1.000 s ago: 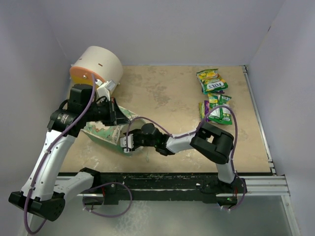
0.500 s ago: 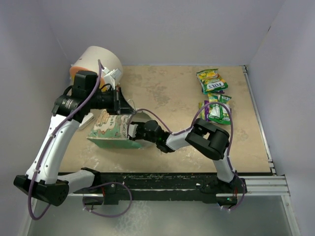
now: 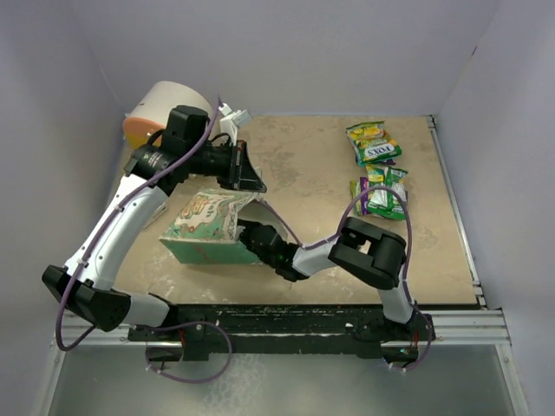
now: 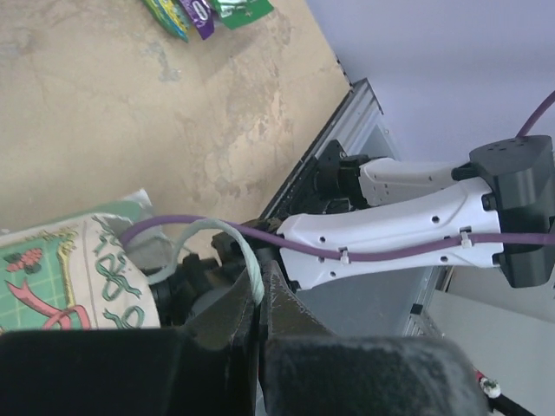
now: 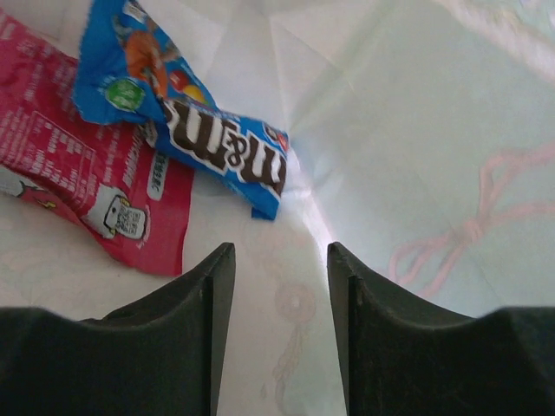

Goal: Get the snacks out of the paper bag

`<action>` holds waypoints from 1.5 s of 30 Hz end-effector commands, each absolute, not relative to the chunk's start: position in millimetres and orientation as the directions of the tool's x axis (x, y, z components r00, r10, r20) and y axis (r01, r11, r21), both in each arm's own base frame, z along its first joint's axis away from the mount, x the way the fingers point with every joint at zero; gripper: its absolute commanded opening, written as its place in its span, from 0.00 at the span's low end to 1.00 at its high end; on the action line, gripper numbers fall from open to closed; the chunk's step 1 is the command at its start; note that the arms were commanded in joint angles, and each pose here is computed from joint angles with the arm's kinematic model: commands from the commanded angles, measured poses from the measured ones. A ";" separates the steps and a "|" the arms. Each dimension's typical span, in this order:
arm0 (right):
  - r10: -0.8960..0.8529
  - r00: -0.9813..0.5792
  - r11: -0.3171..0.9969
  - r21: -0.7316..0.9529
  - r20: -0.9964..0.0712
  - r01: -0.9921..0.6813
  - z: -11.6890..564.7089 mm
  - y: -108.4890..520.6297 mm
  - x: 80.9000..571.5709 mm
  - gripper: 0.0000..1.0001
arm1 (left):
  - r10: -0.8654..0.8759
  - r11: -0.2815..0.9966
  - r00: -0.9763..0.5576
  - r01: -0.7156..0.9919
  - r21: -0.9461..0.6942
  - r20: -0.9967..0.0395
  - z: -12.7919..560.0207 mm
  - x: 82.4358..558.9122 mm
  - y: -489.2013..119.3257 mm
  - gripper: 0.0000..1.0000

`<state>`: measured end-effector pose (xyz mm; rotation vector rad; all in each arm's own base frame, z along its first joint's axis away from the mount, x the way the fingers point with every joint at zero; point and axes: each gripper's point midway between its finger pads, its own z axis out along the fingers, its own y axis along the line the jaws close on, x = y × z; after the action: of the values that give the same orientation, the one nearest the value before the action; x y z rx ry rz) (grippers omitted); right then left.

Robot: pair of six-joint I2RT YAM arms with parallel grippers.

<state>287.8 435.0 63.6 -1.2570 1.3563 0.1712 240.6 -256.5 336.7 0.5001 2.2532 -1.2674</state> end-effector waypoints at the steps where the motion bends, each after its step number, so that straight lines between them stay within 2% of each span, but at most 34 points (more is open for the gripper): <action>1: -0.495 0.290 0.497 -0.541 -0.819 -0.679 87.9 454.7 261.3 0.51 | 0.117 0.439 -0.713 0.661 -0.608 -0.691 359.4 229.7 -265.7 0.00; 7: -0.536 0.332 0.490 -0.606 -0.776 -0.627 88.2 474.0 257.7 0.63 | 0.160 0.591 -0.729 0.611 -0.527 -0.666 321.2 195.1 -222.2 0.00; 9: -0.558 0.408 0.434 -0.674 -0.722 -0.598 91.5 479.2 259.2 0.66 | 0.164 0.632 -0.751 0.578 -0.516 -0.640 304.7 178.8 -206.9 0.00; 15: -0.557 0.589 0.227 -0.790 -0.585 -0.570 82.9 502.1 248.4 0.67 | 0.111 0.732 -0.817 0.452 -0.510 -0.565 273.4 154.5 -179.4 0.00; 19: -0.559 0.520 0.311 -0.744 -0.646 -0.591 86.8 500.9 264.6 0.66 | 0.049 0.758 -0.805 0.415 -0.502 -0.592 286.2 169.1 -179.4 0.00; 26: -0.597 0.301 0.578 -0.659 -0.743 -0.481 111.9 450.9 335.5 0.66 | 0.053 0.712 -0.756 0.486 -0.507 -0.652 317.5 230.2 -217.8 0.00; 31: -0.635 0.228 0.630 -0.666 -0.738 -0.399 119.8 402.5 359.7 0.65 | 0.041 0.643 -0.723 0.547 -0.536 -0.690 341.7 280.6 -258.2 0.00; 36: -0.705 0.263 0.520 -0.733 -0.658 -0.438 102.1 380.6 337.2 0.65 | 0.094 0.647 -0.714 0.573 -0.503 -0.693 337.8 295.4 -272.4 0.00; 40: -0.731 0.381 0.355 -0.793 -0.566 -0.495 77.3 390.6 307.9 0.66 | 0.123 0.697 -0.748 0.533 -0.479 -0.653 302.2 266.8 -248.0 0.00; 45: -0.732 0.495 0.208 -0.845 -0.468 -0.492 61.0 415.6 296.9 0.67 | 0.133 0.709 -0.808 0.482 -0.515 -0.574 262.2 224.0 -228.1 0.00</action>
<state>306.2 387.6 58.3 -1.3326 1.2943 -0.2449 246.1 -239.8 265.7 0.4611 2.4364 -0.9159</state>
